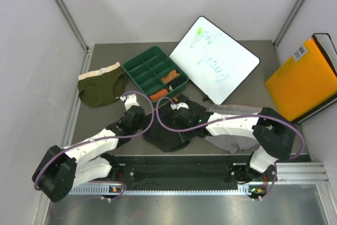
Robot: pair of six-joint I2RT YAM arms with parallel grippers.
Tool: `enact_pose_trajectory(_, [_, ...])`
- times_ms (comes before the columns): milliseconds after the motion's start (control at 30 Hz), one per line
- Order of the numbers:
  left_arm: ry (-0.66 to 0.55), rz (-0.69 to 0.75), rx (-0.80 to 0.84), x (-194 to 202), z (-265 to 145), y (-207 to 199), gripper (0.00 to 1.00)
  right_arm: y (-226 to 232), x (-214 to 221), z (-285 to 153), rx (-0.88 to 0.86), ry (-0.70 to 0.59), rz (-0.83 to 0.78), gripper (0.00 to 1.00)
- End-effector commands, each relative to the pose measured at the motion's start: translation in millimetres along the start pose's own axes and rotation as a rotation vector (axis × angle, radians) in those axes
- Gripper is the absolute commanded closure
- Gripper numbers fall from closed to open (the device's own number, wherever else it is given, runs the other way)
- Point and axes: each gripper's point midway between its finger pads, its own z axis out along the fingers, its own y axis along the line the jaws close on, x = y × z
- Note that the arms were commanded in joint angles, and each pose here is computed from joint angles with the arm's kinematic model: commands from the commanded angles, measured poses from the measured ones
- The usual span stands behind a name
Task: Roll the underwear
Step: Flatten out the underwear at the center of the board.
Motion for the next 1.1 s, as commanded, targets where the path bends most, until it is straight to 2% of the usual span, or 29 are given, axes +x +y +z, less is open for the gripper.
enact_pose_trajectory(0, [-0.029,-0.028,0.043,-17.9,-0.3,-17.0,0.85,6.3,11.2,3.3,-0.021,0.04,0.007,0.81])
enact_pose_trajectory(67, [-0.03,-0.03,0.045,-21.1,0.9,-19.6,0.8,3.6,13.8,3.4,-0.009,0.05,0.001,0.86])
enact_pose_trajectory(133, [-0.024,-0.029,0.032,-21.8,3.4,-18.4,0.72,-5.9,17.5,3.0,0.03,0.068,-0.005,1.0])
enact_pose_trajectory(200, [-0.015,-0.024,0.012,-20.7,6.4,-15.3,0.65,-18.5,16.1,1.6,0.076,0.072,0.003,1.0])
enact_pose_trajectory(300, [-0.005,-0.018,-0.013,-18.8,9.5,-10.5,0.61,-38.9,15.4,-4.4,0.127,0.075,0.019,1.0])
enact_pose_trajectory(667, [-0.016,-0.019,-0.049,-17.9,19.1,-5.4,0.6,-75.2,-6.5,-18.7,0.233,0.043,0.008,1.0])
enact_pose_trajectory(700, [-0.023,-0.023,-0.055,-20.1,19.3,-5.2,0.6,-75.2,-8.3,-22.3,0.233,0.042,0.009,0.98])
enact_pose_trajectory(733, [-0.027,-0.025,-0.062,-21.0,19.3,-4.2,0.6,-72.2,-11.5,-24.8,0.223,0.035,0.002,0.86])
enact_pose_trajectory(800, [-0.042,-0.029,-0.077,-24.4,18.2,-1.5,0.6,-67.4,-20.5,-37.6,0.218,0.006,-0.003,0.7])
enact_pose_trajectory(833, [-0.049,-0.03,-0.08,-26.2,17.2,-1.0,0.59,-63.9,-22.8,-43.3,0.221,-0.006,-0.016,0.52])
enact_pose_trajectory(867, [-0.06,-0.034,-0.08,-29.3,15.5,-0.9,0.55,-50.1,-29.6,-51.4,0.204,-0.038,-0.046,0.44])
enact_pose_trajectory(933, [-0.069,-0.039,-0.083,-30.7,13.9,0.8,0.53,-34.3,-38.6,-65.1,0.188,-0.092,-0.061,0.36])
enact_pose_trajectory(1067, [-0.073,-0.058,-0.095,-31.5,13.3,7.5,0.5,9.3,-41.8,-68.3,0.084,-0.166,-0.06,0.37])
